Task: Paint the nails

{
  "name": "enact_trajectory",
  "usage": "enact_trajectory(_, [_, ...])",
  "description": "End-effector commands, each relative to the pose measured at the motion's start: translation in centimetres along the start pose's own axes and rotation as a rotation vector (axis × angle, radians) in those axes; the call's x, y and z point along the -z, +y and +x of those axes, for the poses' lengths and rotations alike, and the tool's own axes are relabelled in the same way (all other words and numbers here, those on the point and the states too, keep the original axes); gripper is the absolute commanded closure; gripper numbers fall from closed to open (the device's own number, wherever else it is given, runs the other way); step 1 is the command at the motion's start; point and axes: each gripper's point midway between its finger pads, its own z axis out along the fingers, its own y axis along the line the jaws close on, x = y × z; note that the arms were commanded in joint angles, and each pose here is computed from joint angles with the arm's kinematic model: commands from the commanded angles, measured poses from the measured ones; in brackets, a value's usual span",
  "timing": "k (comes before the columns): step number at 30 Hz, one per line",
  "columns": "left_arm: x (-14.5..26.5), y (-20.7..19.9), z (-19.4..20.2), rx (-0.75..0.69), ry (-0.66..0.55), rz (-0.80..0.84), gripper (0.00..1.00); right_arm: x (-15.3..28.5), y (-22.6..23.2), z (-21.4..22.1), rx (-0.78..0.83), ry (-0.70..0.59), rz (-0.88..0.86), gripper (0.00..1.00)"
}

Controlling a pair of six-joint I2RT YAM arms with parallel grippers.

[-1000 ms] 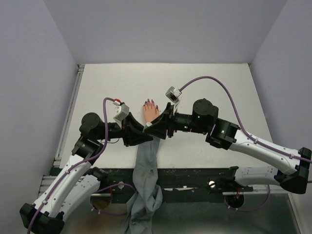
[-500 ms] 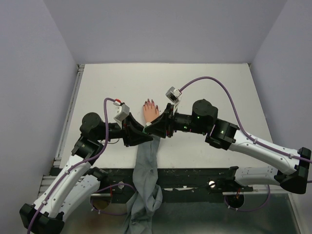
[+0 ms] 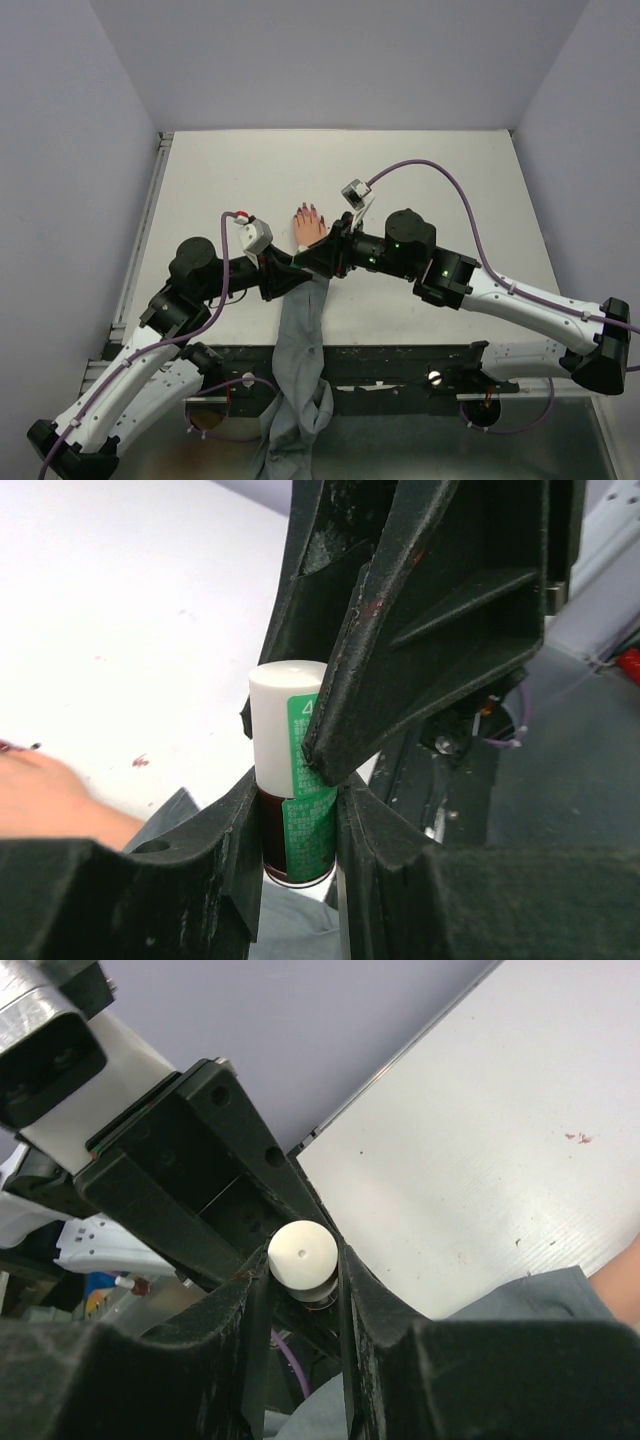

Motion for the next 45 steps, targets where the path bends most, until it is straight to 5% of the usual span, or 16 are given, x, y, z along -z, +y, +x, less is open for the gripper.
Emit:
enact_trajectory(1, [0.8, 2.9, -0.8, -0.111, -0.007, -0.209, 1.00, -1.2, -2.3, 0.6, -0.108, -0.031, 0.111, 0.99])
enact_trajectory(14, [1.2, 4.3, -0.4, -0.140, 0.025, -0.324, 0.96, -3.1, -4.9, 1.0, -0.170, -0.066, 0.220, 0.99])
enact_trajectory(18, [1.1, 4.1, -0.4, -0.137, 0.025, -0.307, 0.43, -2.1, -5.6, 0.2, -0.146, -0.104, 0.265, 0.99])
enact_trajectory(23, [0.9, 3.5, -0.2, -0.134, 0.036, -0.273, 0.01, -0.5, -6.5, -0.9, -0.094, -0.141, 0.336, 0.99])
enact_trajectory(29, [0.6, 2.1, -0.1, -0.140, 0.045, -0.182, 0.01, 2.3, -11.4, -1.1, 0.022, -0.185, 0.592, 0.99])
enact_trajectory(37, [1.9, 6.2, -1.1, -0.028, 0.005, -0.335, 0.01, 7.5, -20.7, 1.0, 0.267, -0.221, 1.058, 0.99])
enact_trajectory(45, [3.8, 8.8, -1.2, -0.047, -0.009, -0.500, 0.01, 9.1, -27.5, 4.9, 0.179, -0.231, 1.172, 0.99])
